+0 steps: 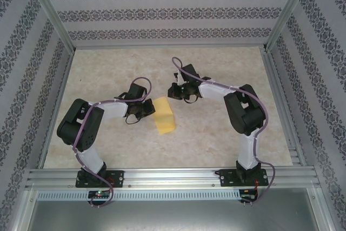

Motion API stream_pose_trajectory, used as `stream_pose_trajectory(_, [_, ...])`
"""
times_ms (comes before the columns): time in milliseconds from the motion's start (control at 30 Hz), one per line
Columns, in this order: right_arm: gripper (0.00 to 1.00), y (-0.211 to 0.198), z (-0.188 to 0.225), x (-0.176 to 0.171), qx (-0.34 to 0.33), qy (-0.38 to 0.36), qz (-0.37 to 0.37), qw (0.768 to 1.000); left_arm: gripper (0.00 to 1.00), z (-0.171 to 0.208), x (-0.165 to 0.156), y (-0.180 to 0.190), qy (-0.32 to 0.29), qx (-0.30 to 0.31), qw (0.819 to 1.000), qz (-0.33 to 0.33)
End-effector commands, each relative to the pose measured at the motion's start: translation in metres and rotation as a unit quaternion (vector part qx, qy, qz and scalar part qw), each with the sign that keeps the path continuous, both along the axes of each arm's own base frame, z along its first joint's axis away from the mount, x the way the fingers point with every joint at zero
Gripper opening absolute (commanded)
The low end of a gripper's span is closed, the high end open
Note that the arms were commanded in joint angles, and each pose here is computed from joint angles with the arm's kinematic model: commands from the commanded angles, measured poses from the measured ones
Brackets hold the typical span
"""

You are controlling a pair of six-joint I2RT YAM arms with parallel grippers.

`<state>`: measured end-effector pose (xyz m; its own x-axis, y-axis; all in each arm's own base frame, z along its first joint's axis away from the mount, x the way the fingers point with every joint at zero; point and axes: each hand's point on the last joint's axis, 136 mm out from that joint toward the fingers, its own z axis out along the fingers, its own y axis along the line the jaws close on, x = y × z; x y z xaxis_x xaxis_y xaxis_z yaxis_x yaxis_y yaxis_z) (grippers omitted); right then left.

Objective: Fold a paper plane with a square sheet of paper (pick it up from the middle)
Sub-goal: Fold the square sheet of paper in half at the center of the table.

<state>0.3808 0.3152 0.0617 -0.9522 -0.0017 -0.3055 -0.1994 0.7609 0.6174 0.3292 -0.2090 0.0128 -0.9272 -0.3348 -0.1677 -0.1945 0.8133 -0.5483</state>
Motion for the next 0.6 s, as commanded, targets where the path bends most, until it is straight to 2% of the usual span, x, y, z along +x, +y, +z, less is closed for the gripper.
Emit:
stream_pose_trajectory(0, [0.06,0.014,-0.006,-0.04,0.006,0.018,0.057,0.998,0.0,-0.067,-0.063,0.044,0.129,0.118,0.985,0.006])
stream_pose_trajectory(200, [0.05,0.017,-0.029,-0.079,0.001,0.06,0.091,0.994,0.0,-0.067,-0.062,0.043,0.128,0.12,0.984,0.006])
stream_pose_trajectory(567, [0.05,0.009,-0.045,-0.1,-0.01,0.08,0.109,0.991,0.0,-0.068,-0.063,0.043,0.132,0.125,0.983,0.008])
